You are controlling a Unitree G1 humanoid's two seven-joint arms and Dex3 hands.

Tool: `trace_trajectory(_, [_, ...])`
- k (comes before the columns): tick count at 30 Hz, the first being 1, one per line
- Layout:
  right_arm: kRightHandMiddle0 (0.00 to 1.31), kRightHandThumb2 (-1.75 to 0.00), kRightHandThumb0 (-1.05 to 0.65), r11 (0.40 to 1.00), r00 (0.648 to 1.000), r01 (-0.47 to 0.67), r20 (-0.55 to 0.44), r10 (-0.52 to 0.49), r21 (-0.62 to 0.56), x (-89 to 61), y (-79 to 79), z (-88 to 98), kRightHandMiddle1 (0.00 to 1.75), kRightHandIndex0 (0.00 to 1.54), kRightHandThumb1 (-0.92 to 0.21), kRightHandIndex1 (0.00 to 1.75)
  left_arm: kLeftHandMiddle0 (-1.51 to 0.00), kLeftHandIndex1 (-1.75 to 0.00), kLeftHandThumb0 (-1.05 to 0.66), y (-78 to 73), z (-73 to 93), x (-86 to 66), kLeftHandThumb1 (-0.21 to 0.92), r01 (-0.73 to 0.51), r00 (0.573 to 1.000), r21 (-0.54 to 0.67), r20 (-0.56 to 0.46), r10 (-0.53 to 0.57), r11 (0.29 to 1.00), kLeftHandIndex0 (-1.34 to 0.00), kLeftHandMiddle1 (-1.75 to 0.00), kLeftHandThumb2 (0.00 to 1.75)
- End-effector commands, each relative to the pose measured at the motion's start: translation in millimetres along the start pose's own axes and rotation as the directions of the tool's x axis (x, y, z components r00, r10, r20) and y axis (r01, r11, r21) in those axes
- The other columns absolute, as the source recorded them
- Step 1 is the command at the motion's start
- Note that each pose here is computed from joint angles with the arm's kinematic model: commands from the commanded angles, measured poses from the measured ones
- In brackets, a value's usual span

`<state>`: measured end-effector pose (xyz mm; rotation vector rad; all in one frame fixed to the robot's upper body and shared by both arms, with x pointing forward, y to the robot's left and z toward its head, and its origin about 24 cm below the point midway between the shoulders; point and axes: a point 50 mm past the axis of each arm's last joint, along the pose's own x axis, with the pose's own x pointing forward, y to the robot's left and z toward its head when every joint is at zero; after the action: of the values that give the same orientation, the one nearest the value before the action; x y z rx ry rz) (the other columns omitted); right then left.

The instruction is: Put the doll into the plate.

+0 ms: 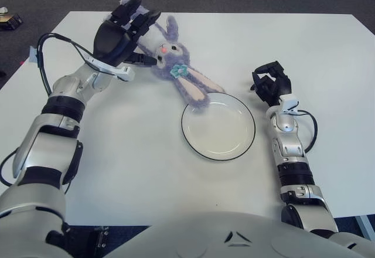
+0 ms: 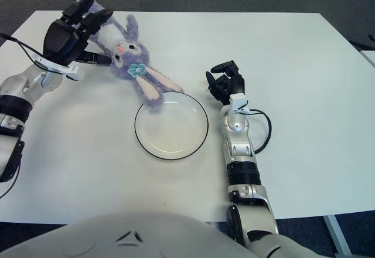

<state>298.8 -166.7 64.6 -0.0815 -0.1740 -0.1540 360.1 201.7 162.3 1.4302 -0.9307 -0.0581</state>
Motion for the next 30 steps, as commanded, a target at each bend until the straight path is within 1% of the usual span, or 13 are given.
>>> trace_trajectory(1, [0.41,-0.32,-0.36,1.000,0.995,-0.006,-0.100,0.005,-0.013,-14.0,-0.9,-22.8,1.53,0.68,-0.92,1.58,-0.13,-0.06,-0.82,4.4,-4.2,4.7,0.90,0.008,1.000,0.050,0.014,-0.008,0.999,-0.26,0.00,0.00])
trace_trajectory(4, [0.42,-0.32,-0.36,1.000,0.994,-0.010,-0.106,0.008,-0.016,-13.4,-1.4,-23.3,1.53,0.69,-0.92,1.57,-0.10,-0.05,-0.86,3.6,-5.2,7.6,0.89,0.036,0.999,0.096,0.026,-0.039,0.995,-0.24,0.00,0.00])
trace_trajectory(9, [0.42,-0.31,-0.36,1.000,0.994,-0.011,-0.109,0.009,-0.018,-13.0,-1.8,-23.6,1.52,0.69,-0.92,1.55,-0.07,-0.03,-0.89,2.6,-5.9,11.2,0.88,0.055,0.997,0.130,0.038,-0.060,0.990,-0.22,0.00,0.00])
trace_trajectory(13, [0.43,-0.31,-0.36,1.000,0.994,-0.012,-0.112,0.010,-0.019,-12.8,-2.4,-24.2,1.52,0.69,-0.92,1.54,-0.06,-0.02,-0.91,0.9,-6.4,19.9,0.87,0.081,0.994,0.171,0.052,-0.092,0.982,-0.22,0.00,0.00])
trace_trajectory(18, [0.43,-0.30,-0.36,1.000,0.994,-0.013,-0.113,0.010,-0.020,-12.9,-2.5,-24.4,1.51,0.70,-0.92,1.54,-0.06,-0.02,-0.91,-0.4,-7.2,22.2,0.86,0.089,0.993,0.184,0.055,-0.100,0.979,-0.22,0.00,0.00])
trace_trajectory(20, [0.43,-0.30,-0.36,1.000,0.993,-0.014,-0.115,0.012,-0.022,-13.3,-2.7,-24.8,1.51,0.70,-0.92,1.53,-0.07,-0.02,-0.92,-1.7,-6.8,29.0,0.86,0.129,0.987,0.219,0.069,-0.148,0.967,-0.22,-0.01,0.00])
trace_trajectory(23, [0.44,-0.30,-0.36,1.000,0.993,-0.015,-0.117,0.012,-0.024,-13.8,-2.9,-25.2,1.50,0.70,-0.92,1.52,-0.09,-0.02,-0.93,-2.3,-6.6,34.7,0.84,0.171,0.977,0.245,0.079,-0.196,0.954,-0.23,-0.01,0.00])
trace_trajectory(26, [0.44,-0.29,-0.36,1.000,0.993,-0.015,-0.118,0.012,-0.024,-13.8,-2.9,-25.3,1.50,0.71,-0.92,1.51,-0.10,-0.02,-0.93,-2.5,-6.7,35.7,0.84,0.180,0.975,0.249,0.082,-0.206,0.952,-0.23,-0.01,0.00])
trace_trajectory(30, [0.44,-0.29,-0.36,1.000,0.993,-0.015,-0.121,0.012,-0.024,-14.4,-2.3,-26.0,1.50,0.71,-0.92,1.51,-0.10,-0.02,-0.94,-2.2,-5.9,42.6,0.84,0.275,0.952,0.226,0.075,-0.298,0.934,-0.23,-0.01,0.00])
